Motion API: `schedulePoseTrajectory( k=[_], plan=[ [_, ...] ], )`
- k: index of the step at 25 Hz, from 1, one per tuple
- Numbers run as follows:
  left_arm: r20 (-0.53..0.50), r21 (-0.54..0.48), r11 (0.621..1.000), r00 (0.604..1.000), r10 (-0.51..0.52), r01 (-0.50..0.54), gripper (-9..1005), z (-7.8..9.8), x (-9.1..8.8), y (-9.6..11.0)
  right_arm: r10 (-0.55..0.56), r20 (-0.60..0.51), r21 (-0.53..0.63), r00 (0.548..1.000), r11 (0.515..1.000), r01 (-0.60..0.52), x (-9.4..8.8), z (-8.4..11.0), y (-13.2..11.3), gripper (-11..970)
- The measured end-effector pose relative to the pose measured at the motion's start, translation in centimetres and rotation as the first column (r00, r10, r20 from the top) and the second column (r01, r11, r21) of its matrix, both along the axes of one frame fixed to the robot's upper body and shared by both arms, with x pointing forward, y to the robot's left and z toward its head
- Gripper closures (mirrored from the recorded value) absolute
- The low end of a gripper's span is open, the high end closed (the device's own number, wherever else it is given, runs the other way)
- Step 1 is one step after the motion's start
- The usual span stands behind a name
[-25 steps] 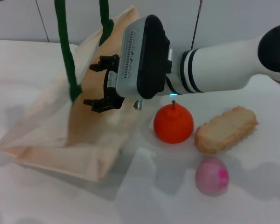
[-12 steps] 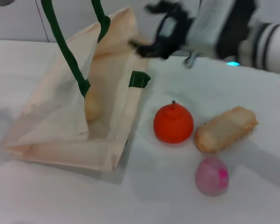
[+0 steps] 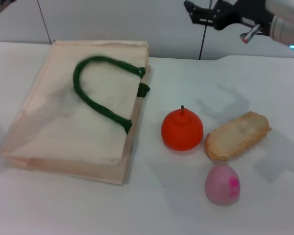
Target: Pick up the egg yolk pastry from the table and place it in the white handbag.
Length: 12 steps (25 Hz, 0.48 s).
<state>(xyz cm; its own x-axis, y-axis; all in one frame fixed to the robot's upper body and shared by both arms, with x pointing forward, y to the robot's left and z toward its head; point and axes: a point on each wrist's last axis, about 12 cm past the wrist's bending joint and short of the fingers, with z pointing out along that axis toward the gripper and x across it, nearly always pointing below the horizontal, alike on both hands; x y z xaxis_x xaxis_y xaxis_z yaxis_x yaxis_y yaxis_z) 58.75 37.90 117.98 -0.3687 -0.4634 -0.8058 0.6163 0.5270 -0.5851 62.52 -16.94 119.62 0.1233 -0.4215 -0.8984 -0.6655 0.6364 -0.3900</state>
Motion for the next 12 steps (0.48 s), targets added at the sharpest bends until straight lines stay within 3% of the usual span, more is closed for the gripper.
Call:
schedulePoseTrajectory(
  k=[3,9,12],
  plan=[
    [0.016,0.0,0.999,0.999,0.034,-0.034,730,-0.5,-0.3,0.3,-0.03,-0.008,0.045,1.0,0.999,0.03,0.0,0.0,-1.0,72],
    [0.104,0.033,0.994,0.99,0.101,-0.104,444,-1.7,-0.8,-0.2,-0.087,0.006,0.14,0.996,0.987,0.085,-0.4,-0.3,-3.4,73],
    [0.166,0.078,0.978,0.97,0.176,-0.191,308,-3.1,-0.8,-1.1,-0.126,0.01,0.209,0.992,0.97,0.121,-0.6,-0.9,-5.1,74]
  ],
)
